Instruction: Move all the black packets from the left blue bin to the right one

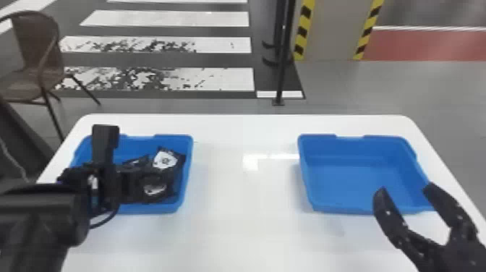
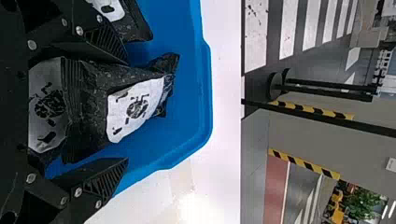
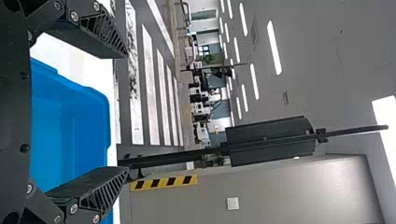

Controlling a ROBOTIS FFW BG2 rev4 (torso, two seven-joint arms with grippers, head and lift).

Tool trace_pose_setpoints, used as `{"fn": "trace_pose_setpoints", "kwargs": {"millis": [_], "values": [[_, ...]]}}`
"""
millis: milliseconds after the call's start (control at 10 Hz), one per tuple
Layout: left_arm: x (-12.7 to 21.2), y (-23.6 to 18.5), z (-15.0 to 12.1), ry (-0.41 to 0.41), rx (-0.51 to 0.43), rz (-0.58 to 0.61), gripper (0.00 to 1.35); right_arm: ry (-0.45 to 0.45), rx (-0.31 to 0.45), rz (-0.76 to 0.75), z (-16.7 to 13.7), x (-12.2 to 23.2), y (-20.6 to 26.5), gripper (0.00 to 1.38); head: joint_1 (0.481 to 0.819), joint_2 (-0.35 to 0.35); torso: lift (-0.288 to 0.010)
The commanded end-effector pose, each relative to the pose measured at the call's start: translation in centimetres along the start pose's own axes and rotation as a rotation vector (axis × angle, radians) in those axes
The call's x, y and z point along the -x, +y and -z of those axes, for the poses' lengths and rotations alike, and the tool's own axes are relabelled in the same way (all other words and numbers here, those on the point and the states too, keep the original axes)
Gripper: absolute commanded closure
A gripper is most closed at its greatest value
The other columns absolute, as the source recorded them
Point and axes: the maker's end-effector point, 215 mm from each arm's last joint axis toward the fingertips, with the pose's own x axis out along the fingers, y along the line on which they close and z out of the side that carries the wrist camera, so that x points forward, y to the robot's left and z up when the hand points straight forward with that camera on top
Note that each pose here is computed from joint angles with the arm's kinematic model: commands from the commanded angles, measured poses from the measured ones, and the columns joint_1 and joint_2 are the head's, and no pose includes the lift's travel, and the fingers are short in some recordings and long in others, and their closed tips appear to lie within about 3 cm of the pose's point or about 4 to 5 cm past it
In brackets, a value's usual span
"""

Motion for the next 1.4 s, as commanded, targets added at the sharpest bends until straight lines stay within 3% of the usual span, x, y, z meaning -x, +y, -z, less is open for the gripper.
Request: {"fn": "trace_pose_setpoints", "kwargs": {"millis": [0, 400, 500, 700, 900, 1100, 1300], "values": [[-0.1, 0.9, -0.5, -0.01, -0.015, -0.019, 0.76, 0.001, -0.004, 0.0, 0.1, 0.0, 0.1, 0.17, 0.695, -0.008, -0.14], [-0.9, 3.9, -0.9, 0.008, -0.051, -0.084, 0.87, 0.003, -0.021, 0.0, 0.4, -0.1, 0.1, 0.17, 0.695, 0.026, -0.14], [-1.0, 4.0, -0.9, 0.028, -0.079, -0.098, 1.16, 0.006, -0.026, 0.001, 0.5, 0.0, 0.1, 0.17, 0.695, 0.032, -0.14], [-0.2, 3.3, -2.2, -0.022, -0.106, -0.09, 1.19, 0.002, -0.031, 0.001, 0.2, 0.2, 0.2, 0.17, 0.695, 0.034, -0.14], [3.9, 1.7, -3.2, -0.068, -0.123, -0.099, 1.19, -0.013, -0.042, -0.002, -0.5, 0.1, 0.4, 0.17, 0.695, 0.029, -0.14], [7.4, -1.9, -2.8, -0.122, -0.118, -0.04, 1.19, 0.025, -0.147, -0.082, -0.2, -0.6, 3.1, 0.18, 0.695, 0.031, -0.14], [9.0, -9.0, -3.4, -0.208, -0.116, 0.117, 1.19, 0.086, -0.303, -0.279, 1.1, -2.6, 8.8, 0.18, 0.695, 0.048, -0.14]]}}
